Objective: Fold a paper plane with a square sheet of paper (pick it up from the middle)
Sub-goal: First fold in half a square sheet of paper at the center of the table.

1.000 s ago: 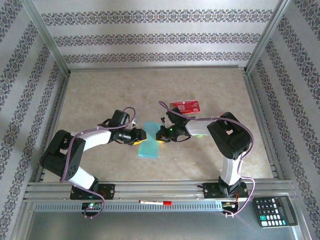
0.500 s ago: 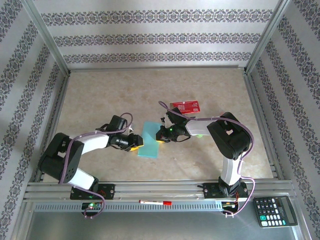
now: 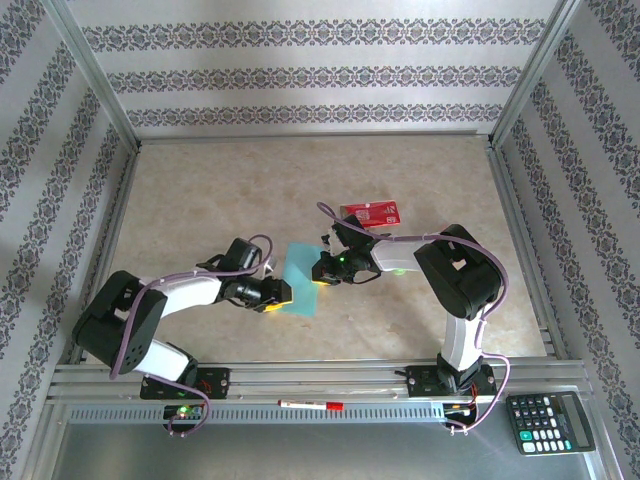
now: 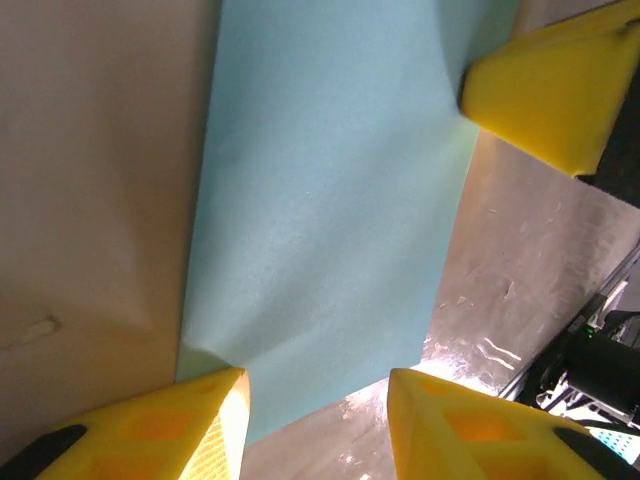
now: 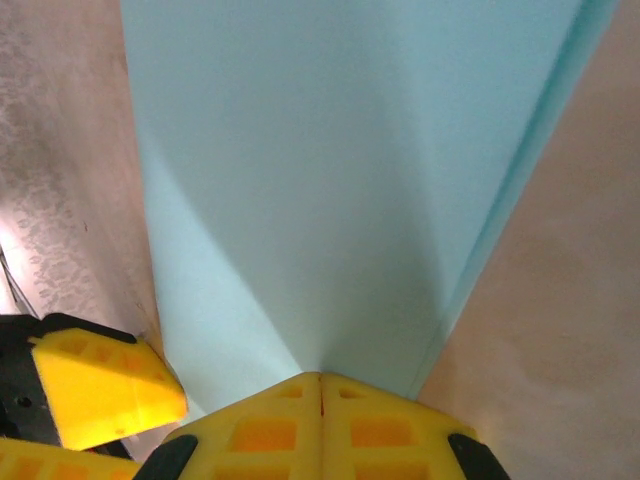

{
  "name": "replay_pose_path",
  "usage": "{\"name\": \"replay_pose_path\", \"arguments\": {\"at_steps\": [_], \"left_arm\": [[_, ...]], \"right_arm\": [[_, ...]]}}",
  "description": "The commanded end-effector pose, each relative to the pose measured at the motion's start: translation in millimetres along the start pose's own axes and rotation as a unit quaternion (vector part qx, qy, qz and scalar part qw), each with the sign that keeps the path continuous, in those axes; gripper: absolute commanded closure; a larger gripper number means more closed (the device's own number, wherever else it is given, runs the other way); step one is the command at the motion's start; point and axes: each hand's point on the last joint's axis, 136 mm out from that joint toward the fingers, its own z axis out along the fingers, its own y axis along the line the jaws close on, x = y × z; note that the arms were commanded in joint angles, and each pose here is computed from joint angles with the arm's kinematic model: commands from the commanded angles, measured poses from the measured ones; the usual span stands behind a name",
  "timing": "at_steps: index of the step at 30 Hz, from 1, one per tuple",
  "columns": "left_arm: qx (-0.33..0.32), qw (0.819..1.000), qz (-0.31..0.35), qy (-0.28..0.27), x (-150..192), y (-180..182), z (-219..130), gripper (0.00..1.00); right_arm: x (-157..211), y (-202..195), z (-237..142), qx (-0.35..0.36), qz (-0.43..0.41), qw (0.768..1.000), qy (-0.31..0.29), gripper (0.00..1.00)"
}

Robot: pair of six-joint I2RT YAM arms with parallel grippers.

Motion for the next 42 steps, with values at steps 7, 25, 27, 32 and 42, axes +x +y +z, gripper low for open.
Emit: {"name": "replay_pose_path", "arguments": {"at_steps": [7, 25, 27, 32, 42], "left_arm": [[0.038, 0.998, 0.023, -0.044, -9.1, -19.8, -32.1, 0.58], [0.019, 0.998, 0.032, -0.045, -41.6, -21.4, -8.4, 0.94], [0.015, 0.999, 0.026, -0.043, -42.0, -16.8, -7.3, 0.99], [0.009, 0.999, 0.023, -0.034, -41.0, -10.0, -2.7, 1.00], [-0.014, 1.000, 0.007, -0.018, -34.1, 13.4, 4.3, 1.00]], "right_arm": [[40.2, -103.2, 4.4, 0.182, 0.072, 0.980, 0.036, 1.00], [41.0, -102.2, 3.1, 0.182, 0.071, 0.980, 0.035, 1.00], [41.2, -102.4, 3.1, 0.182, 0.072, 0.980, 0.034, 1.00], [41.4, -103.1, 3.6, 0.181, 0.073, 0.980, 0.035, 1.00], [42.3, -103.4, 4.3, 0.182, 0.073, 0.980, 0.036, 1.00]]}}
